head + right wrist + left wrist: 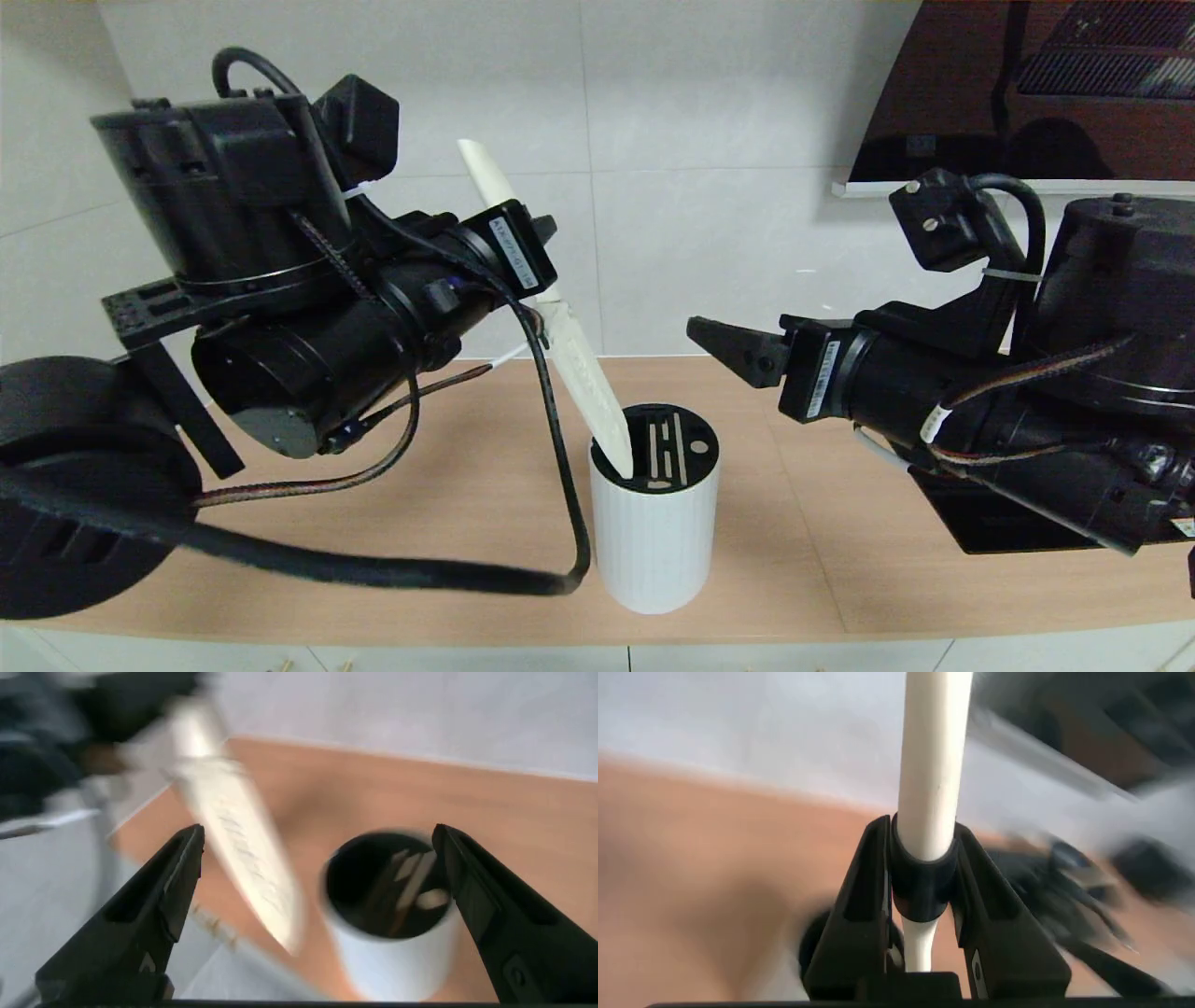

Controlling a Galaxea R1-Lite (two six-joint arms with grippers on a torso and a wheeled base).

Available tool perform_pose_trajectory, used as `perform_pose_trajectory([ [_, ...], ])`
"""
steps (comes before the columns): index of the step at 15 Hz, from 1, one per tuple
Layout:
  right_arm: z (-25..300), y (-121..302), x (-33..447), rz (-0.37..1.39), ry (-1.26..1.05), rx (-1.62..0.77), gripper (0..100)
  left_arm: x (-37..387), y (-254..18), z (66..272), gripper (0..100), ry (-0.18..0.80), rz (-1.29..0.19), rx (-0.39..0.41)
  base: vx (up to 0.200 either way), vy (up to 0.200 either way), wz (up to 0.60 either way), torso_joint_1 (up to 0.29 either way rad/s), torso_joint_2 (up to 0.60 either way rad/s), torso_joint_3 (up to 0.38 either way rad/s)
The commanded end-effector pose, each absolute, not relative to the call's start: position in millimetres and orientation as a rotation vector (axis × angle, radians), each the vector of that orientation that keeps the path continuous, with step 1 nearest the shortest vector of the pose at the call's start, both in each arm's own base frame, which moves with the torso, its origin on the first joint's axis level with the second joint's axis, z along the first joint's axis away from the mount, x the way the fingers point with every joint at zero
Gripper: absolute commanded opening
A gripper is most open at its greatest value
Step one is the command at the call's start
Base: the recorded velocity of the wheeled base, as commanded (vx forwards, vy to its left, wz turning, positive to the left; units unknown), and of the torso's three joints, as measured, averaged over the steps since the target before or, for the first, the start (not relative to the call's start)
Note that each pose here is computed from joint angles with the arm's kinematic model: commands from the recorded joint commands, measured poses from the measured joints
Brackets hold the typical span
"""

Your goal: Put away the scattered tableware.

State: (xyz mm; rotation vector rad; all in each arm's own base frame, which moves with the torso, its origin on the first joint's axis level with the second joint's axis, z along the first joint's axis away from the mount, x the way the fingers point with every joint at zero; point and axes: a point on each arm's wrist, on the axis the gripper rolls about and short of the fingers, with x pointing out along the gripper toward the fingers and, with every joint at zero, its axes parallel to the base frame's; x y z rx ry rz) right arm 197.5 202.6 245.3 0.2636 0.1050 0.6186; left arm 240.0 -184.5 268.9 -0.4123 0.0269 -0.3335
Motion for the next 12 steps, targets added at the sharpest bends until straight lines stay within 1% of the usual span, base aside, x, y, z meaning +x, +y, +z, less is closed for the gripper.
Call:
perform_pose_trajectory([
  [1, 249.7, 197.0, 198.1, 0.606, 0.088, 0.270, 100, 219.8, -198.4, 280.3, 0, -0.024, -0.333, -0.350, 0.000, 0.000, 0.00, 0.000, 0.00, 0.000],
  [2, 250.1, 195.8, 198.7, 0.602, 0.086, 0.271, 100, 211.1, -206.3, 281.6, 0, -0.058, -0.284, -0.304, 0.000, 0.000, 0.00, 0.000, 0.00, 0.000],
  [3, 249.7, 194.8, 200.2, 0.595, 0.087, 0.271, 100, 204.9, -213.4, 280.6, 0, -0.094, -0.220, -0.293, 0.000, 0.000, 0.00, 0.000, 0.00, 0.000],
  [4, 248.8, 194.4, 201.0, 0.592, 0.089, 0.268, 100, 202.8, -219.8, 277.8, 0, -0.132, -0.204, -0.283, 0.000, 0.000, 0.00, 0.000, 0.00, 0.000],
  [5, 247.9, 194.3, 200.9, 0.592, 0.091, 0.265, 100, 203.1, -222.3, 273.3, 0, -0.176, -0.204, -0.253, 0.000, 0.000, 0.00, 0.000, 0.00, 0.000],
  [6, 247.9, 194.3, 200.9, 0.592, 0.091, 0.265, 100, 207.6, -227.7, 259.1, 0, -0.199, -0.194, -0.182, 0.000, 0.000, 0.00, 0.000, 0.00, 0.000],
  [7, 248.8, 193.8, 200.3, 0.592, 0.088, 0.266, 100, 213.5, -234.6, 245.2, 0, -0.220, -0.182, -0.139, 0.000, 0.000, 0.00, 0.000, 0.00, 0.000],
  [9, 249.6, 193.3, 199.8, 0.592, 0.085, 0.266, 100, 225.1, -248.0, 226.2, 0, -0.231, -0.157, -0.126, 0.000, 0.000, 0.00, 0.000, 0.00, 0.000],
  [12, 250.1, 192.4, 200.1, 0.590, 0.083, 0.267, 100, 226.1, -248.4, 224.7, 0, -0.228, -0.154, -0.124, 0.000, 0.000, 0.00, 0.000, 0.00, 0.000],
])
